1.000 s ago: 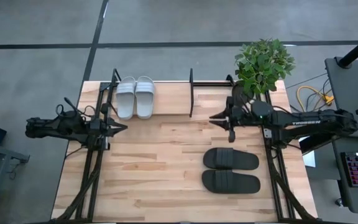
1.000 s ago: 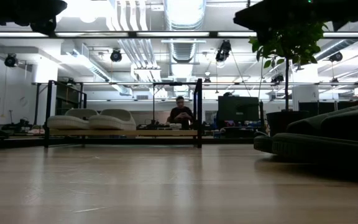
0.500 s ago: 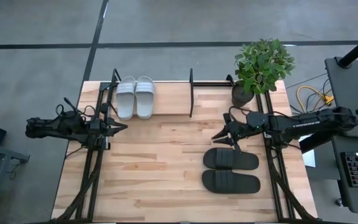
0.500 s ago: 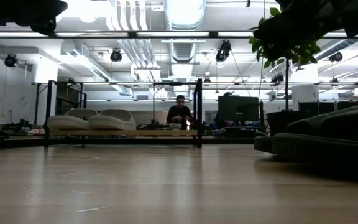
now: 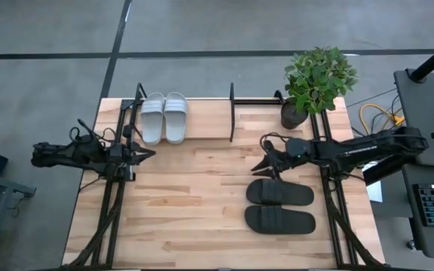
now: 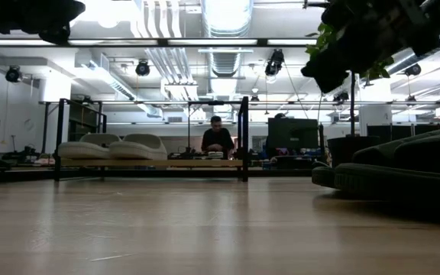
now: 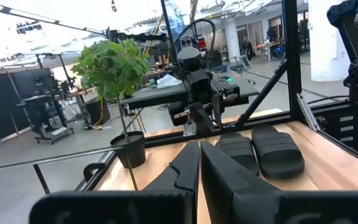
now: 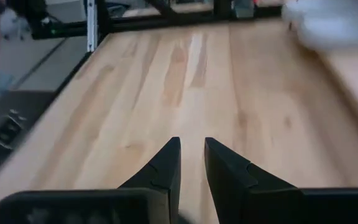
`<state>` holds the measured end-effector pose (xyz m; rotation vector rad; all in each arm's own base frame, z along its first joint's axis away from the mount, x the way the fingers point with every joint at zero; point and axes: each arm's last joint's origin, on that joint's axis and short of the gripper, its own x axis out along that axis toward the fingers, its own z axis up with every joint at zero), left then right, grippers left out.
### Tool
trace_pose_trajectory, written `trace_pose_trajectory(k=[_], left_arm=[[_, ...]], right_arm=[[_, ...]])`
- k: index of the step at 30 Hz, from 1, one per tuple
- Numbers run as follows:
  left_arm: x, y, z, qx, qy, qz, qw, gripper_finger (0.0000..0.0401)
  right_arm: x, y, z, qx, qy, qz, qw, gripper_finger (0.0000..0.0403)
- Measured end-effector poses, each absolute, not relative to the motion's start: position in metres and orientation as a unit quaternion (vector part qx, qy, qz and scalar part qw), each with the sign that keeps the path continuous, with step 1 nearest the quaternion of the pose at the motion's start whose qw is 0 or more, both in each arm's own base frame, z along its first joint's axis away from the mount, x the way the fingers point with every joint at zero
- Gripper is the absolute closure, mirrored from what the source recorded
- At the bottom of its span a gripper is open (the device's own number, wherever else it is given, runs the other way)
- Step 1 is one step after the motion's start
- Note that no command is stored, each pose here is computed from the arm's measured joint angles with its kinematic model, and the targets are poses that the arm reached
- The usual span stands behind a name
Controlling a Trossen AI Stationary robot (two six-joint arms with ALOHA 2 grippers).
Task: Pick and place slides into the shelf
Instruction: Put the top black slides on the shelf
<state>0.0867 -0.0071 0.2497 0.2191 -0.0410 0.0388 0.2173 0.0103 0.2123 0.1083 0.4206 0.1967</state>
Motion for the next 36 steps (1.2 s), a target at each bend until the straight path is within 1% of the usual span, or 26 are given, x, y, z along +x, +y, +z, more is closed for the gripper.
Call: trace_pose_trajectory(k=[3, 6, 9, 12, 15, 18, 23, 27, 31, 36], left_arm=[[0.086, -0.007, 0.252, 0.113, -0.031, 0.029, 0.993, 0.0401], [0.086, -0.006, 0.255, 0.116, -0.048, 0.036, 0.991, 0.0401], [0.085, -0.006, 0.259, 0.112, -0.064, 0.043, 0.991, 0.0401], [0.085, -0.006, 0.259, 0.111, -0.066, 0.044, 0.991, 0.0401], [0.085, -0.006, 0.258, 0.111, -0.062, 0.046, 0.991, 0.0401], [0.086, -0.006, 0.258, 0.110, -0.061, 0.046, 0.991, 0.0401], [0.086, -0.006, 0.258, 0.109, -0.061, 0.047, 0.991, 0.0401], [0.086, -0.006, 0.256, 0.110, -0.059, 0.047, 0.991, 0.0401], [0.086, -0.006, 0.256, 0.110, -0.059, 0.047, 0.991, 0.0401], [0.087, -0.006, 0.256, 0.110, -0.058, 0.047, 0.991, 0.0401]], right_arm=[[0.210, 0.015, 0.219, 0.129, 0.255, 0.132, 0.949, 0.0338], [0.203, 0.023, 0.225, 0.189, 0.295, 0.156, 0.924, 0.0323], [0.199, 0.031, 0.224, 0.234, 0.320, 0.157, 0.905, 0.0294], [0.194, 0.040, 0.219, 0.282, 0.365, 0.152, 0.874, 0.0258], [0.188, 0.045, 0.213, 0.341, 0.415, 0.115, 0.836, 0.0226], [0.182, 0.047, 0.209, 0.407, 0.434, 0.022, 0.803, 0.0209], [0.167, 0.049, 0.214, 0.445, 0.414, -0.074, 0.790, 0.0207], [0.151, 0.052, 0.219, 0.461, 0.388, -0.123, 0.788, 0.0214], [0.141, 0.055, 0.224, 0.470, 0.356, -0.150, 0.794, 0.0218], [0.131, 0.059, 0.215, 0.486, 0.387, -0.200, 0.757, 0.0226]])
